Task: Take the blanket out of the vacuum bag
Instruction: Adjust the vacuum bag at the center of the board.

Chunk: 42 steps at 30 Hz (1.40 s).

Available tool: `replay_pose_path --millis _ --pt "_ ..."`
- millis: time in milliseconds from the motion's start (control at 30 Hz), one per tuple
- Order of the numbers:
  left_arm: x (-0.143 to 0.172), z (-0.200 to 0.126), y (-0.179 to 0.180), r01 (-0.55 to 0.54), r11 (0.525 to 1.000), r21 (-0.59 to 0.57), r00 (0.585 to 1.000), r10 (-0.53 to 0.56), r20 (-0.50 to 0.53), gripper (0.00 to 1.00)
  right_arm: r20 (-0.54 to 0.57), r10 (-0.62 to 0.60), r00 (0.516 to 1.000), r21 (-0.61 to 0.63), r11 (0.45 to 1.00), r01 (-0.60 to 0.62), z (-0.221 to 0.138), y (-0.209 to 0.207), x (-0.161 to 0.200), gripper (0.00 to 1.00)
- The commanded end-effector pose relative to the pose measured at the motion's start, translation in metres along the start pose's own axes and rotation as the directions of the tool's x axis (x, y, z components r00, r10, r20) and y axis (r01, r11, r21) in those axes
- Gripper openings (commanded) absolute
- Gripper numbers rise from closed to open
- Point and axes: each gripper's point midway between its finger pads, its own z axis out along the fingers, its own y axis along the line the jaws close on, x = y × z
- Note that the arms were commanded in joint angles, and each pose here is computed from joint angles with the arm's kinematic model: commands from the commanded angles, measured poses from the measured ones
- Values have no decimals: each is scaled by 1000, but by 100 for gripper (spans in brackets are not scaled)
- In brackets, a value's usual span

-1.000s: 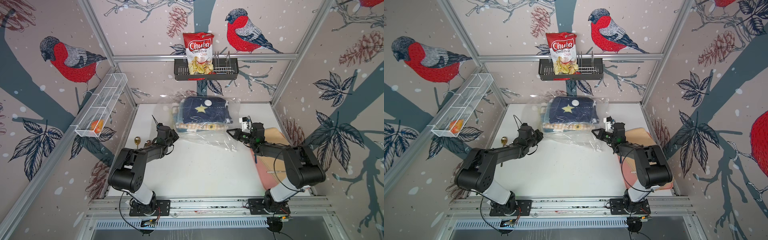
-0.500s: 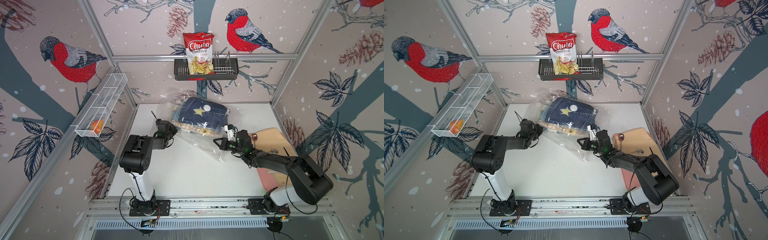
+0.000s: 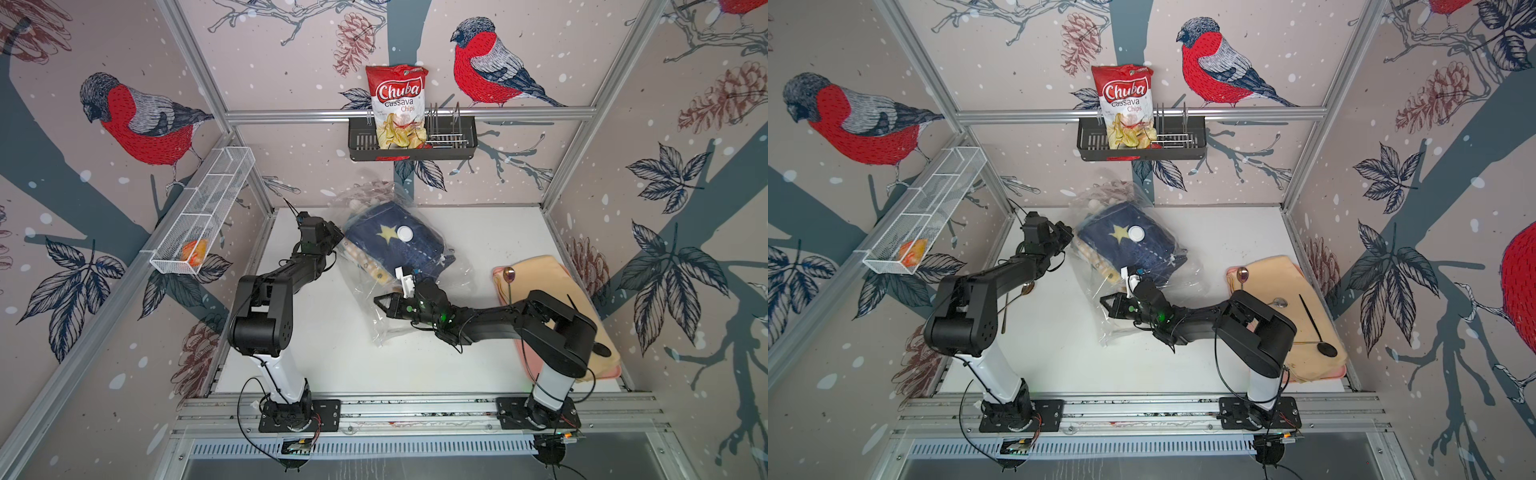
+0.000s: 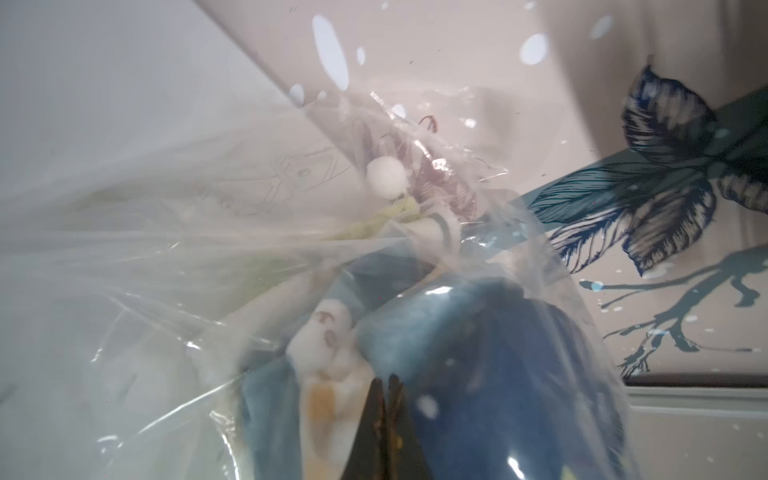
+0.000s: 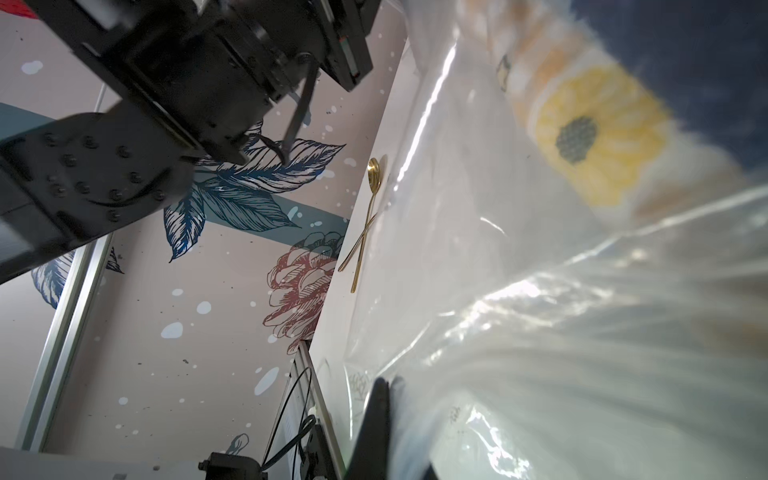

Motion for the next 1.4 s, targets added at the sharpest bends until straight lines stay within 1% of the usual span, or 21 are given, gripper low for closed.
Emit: replay_pose_path --millis 0,67,100,133,167,300,333,433,533,567,600,667,833,933,1000,1067,1133,1200,1267,1333,1367 --pt "-4 -27 -9 -38 999 -6 999 38 19 0 18 12 1000 -84 996 -11 14 25 -6 1" --pt "0 -49 -21 -54 998 14 998 54 15 0 -10 12 1000 -107 994 -13 22 33 -2 9" --pt "3 -59 -29 -70 997 36 997 70 11 0 -21 11 1000 -116 993 -13 24 36 2 16" --pt "7 -69 -37 -93 994 51 996 93 5 0 -31 9 999 -119 993 -13 24 38 5 31" --pt "12 -79 -44 -114 992 57 993 114 -3 0 -37 7 999 -112 994 -11 22 36 7 42" --pt "33 -111 -61 -170 978 121 982 177 -57 0 -41 -16 999 -5 1000 16 -2 15 12 57" --pt "37 -119 -60 -175 977 122 981 184 -66 4 -44 -25 999 20 999 25 -11 10 13 60" --pt "47 -141 -60 -186 970 159 976 200 -81 33 -69 -51 996 70 996 56 -39 3 23 65" --pt "56 -159 -61 -209 962 176 967 230 -108 71 -81 -83 993 122 988 93 -67 0 32 68" --pt "58 -164 -61 -234 958 164 961 253 -110 79 -77 -96 992 142 984 107 -76 0 31 69" --pt "59 -168 -60 -273 952 137 951 289 -113 82 -71 -106 992 173 978 117 -86 -3 30 69" --pt "63 -174 -59 -355 932 71 924 362 -127 85 -32 -133 991 214 967 137 -108 -2 21 70" --pt "81 -189 -74 -564 826 -5 817 558 -145 85 96 -247 964 341 918 201 -164 2 -20 76" --pt "93 -197 -87 -642 766 22 757 638 -142 78 221 -281 934 415 894 171 -204 -3 -67 82" --pt "98 -208 -100 -678 733 47 727 679 -102 72 319 -273 908 437 892 115 -234 -12 -101 87" --pt "101 -222 -118 -664 737 129 740 672 -27 72 386 -241 890 410 910 69 -254 -20 -124 87" --pt "107 -240 -139 -594 748 296 793 607 57 74 410 -214 887 370 928 53 -261 -26 -135 87" --pt "111 -265 -158 -502 718 483 854 500 146 79 400 -212 892 374 926 52 -260 -35 -144 87" --pt "110 -288 -168 -436 666 605 893 404 199 84 392 -217 894 388 920 53 -258 -43 -154 87" --pt "109 -297 -169 -420 643 641 902 370 220 85 397 -215 892 395 917 45 -259 -52 -166 87" --pt "110 -295 -168 -422 649 633 901 378 214 86 402 -206 892 396 918 34 -260 -58 -172 88"
